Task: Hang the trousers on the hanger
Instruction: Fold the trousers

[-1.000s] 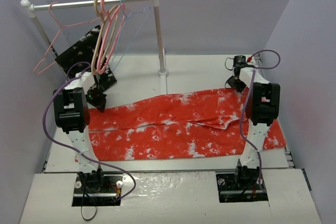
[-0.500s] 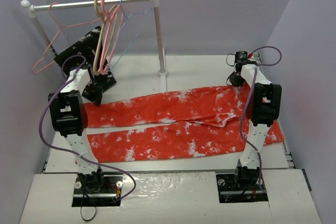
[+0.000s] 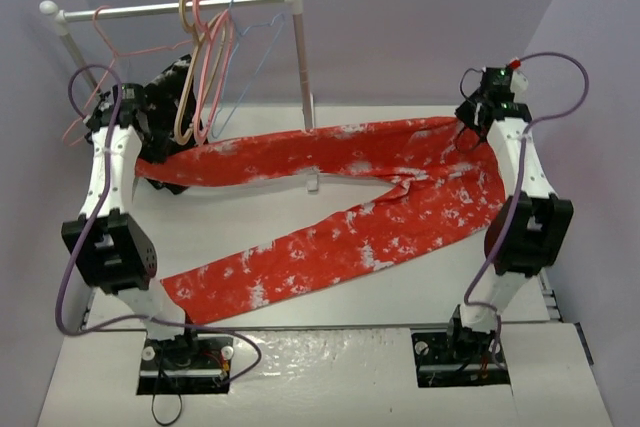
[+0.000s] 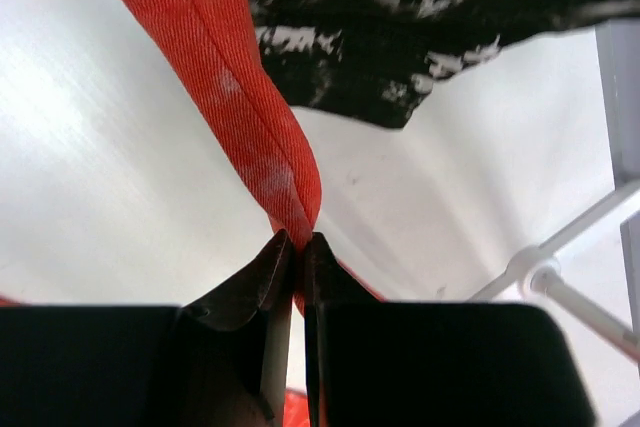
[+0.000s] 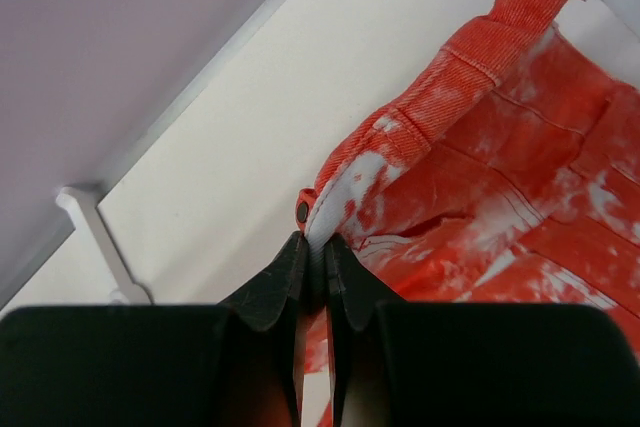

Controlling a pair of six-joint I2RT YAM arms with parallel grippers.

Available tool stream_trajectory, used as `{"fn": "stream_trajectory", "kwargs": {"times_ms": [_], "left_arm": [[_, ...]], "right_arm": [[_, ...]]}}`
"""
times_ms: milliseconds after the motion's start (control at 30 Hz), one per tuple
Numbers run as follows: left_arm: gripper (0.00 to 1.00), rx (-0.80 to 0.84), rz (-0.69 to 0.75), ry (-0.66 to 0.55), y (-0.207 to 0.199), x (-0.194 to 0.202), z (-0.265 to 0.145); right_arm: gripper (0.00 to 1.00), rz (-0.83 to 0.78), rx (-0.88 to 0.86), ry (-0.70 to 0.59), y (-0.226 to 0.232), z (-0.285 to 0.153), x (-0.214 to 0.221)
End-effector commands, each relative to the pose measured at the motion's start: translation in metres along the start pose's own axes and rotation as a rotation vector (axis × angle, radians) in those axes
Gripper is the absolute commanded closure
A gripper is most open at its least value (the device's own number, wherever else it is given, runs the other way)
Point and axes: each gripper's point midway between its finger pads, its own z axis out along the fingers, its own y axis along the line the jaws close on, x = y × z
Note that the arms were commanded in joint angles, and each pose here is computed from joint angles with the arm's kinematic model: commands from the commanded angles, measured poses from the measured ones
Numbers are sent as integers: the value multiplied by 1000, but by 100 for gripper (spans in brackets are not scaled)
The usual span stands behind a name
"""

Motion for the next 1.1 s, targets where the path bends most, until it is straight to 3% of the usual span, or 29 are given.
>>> {"fn": "stream_trajectory", "kwargs": {"times_ms": [0,267,333,600,700,900,1067], "left_arm": [[100,117,11,-81,17,-1,-45],[100,251,82,-111,68,45,-87],[100,233,117,-54,88,72,-81],[100,214,172,-19,121,110,-74],[100,233,167,-14,109,108,-63],[100,288,176,-62,47,67,-64],[100,392,164,-163,-19,14,-89]], "right_arm": [[100,90,-100,-154,-12,-56,-42],[100,107,-10,-160,-91,-66,-17],[100,116,12,-160,-105,-64,-8],[100,190,126,-98,-152,-59,46],[100,192,97,-95,-144,-53,40],[100,126,-48,-87,-80,-15,-11],[100,28,-248,-154,11,-7,-68]]}}
